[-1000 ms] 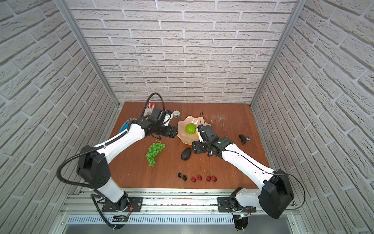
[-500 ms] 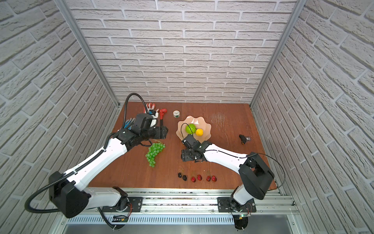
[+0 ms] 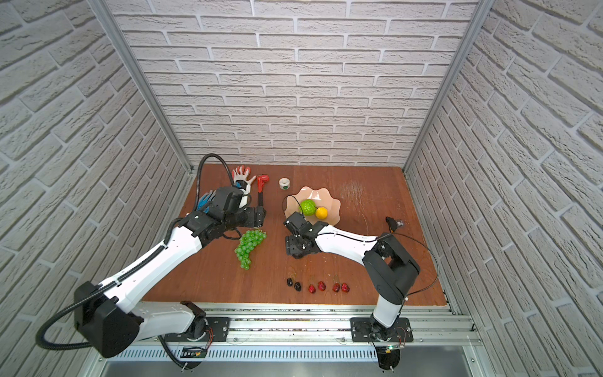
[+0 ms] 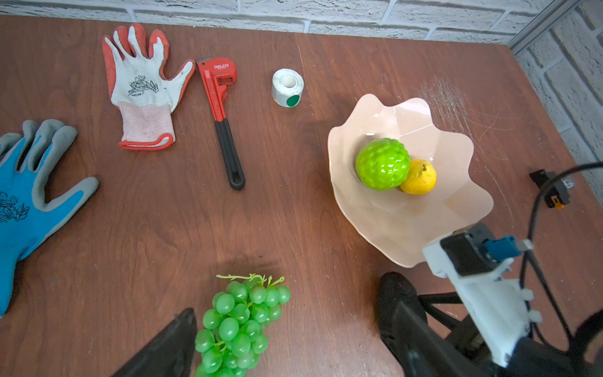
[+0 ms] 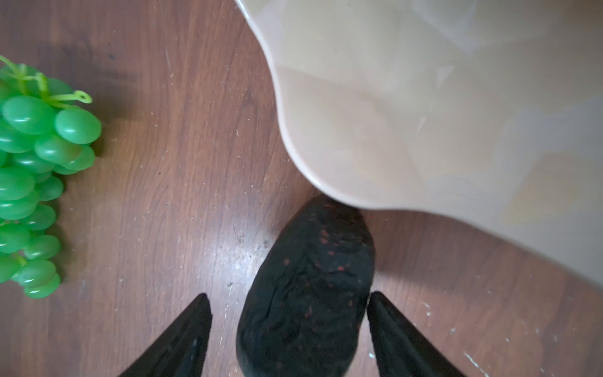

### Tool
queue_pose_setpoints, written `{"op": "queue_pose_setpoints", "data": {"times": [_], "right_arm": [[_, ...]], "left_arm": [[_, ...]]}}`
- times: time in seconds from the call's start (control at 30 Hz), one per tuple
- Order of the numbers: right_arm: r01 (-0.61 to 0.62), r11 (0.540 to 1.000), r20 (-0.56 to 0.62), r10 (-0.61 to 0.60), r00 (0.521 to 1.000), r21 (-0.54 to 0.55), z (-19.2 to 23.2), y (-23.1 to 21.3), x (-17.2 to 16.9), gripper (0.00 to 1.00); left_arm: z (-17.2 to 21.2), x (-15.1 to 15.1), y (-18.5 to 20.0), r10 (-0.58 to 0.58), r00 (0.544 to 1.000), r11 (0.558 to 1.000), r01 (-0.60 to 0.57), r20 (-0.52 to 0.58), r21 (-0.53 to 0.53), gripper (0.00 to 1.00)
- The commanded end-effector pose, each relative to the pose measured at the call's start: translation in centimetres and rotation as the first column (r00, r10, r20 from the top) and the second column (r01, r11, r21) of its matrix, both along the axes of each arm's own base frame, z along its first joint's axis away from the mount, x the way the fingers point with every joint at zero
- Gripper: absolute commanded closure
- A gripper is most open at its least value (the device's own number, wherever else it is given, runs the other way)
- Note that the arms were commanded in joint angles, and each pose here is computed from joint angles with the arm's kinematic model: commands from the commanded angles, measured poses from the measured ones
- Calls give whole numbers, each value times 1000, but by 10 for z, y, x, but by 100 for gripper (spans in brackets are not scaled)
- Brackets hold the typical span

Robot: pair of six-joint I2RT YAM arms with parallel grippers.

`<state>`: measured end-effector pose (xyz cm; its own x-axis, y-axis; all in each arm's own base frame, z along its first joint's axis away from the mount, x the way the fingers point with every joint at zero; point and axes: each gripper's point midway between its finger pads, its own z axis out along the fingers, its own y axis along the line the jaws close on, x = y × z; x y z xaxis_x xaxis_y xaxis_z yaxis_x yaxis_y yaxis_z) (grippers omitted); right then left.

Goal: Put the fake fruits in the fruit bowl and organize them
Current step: 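Grasp the black avocado with the right gripper while the left gripper withdraws, then lift the black avocado and carry it over the bowl with the right gripper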

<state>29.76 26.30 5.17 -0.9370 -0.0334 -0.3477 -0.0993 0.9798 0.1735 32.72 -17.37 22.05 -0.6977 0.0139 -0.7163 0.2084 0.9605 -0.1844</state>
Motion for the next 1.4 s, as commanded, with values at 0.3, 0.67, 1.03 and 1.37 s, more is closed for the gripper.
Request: {"op": "queue_pose_setpoints", "data": {"times": [0.3, 0.67, 1.03, 1.37], "right_arm": [[-75, 994, 15, 76, 997, -78, -11, 6, -1, 36], [-110, 988, 13, 112, 994, -113, -19, 3, -1, 58], [-211, 976, 57, 214, 975, -54, 25, -3, -21, 69], [-297, 944, 165, 319, 933, -144, 113, -26, -4, 67]], "left_arm": [[2, 0, 12, 23, 999, 1000, -24, 23, 17, 7], [0, -3, 15, 33, 999, 999, -33, 17, 24, 7], [11, -6, 29, 82, 996, 996, -83, 44, 22, 7], [27, -8, 43, 129, 988, 992, -130, 80, 3, 7]]}}
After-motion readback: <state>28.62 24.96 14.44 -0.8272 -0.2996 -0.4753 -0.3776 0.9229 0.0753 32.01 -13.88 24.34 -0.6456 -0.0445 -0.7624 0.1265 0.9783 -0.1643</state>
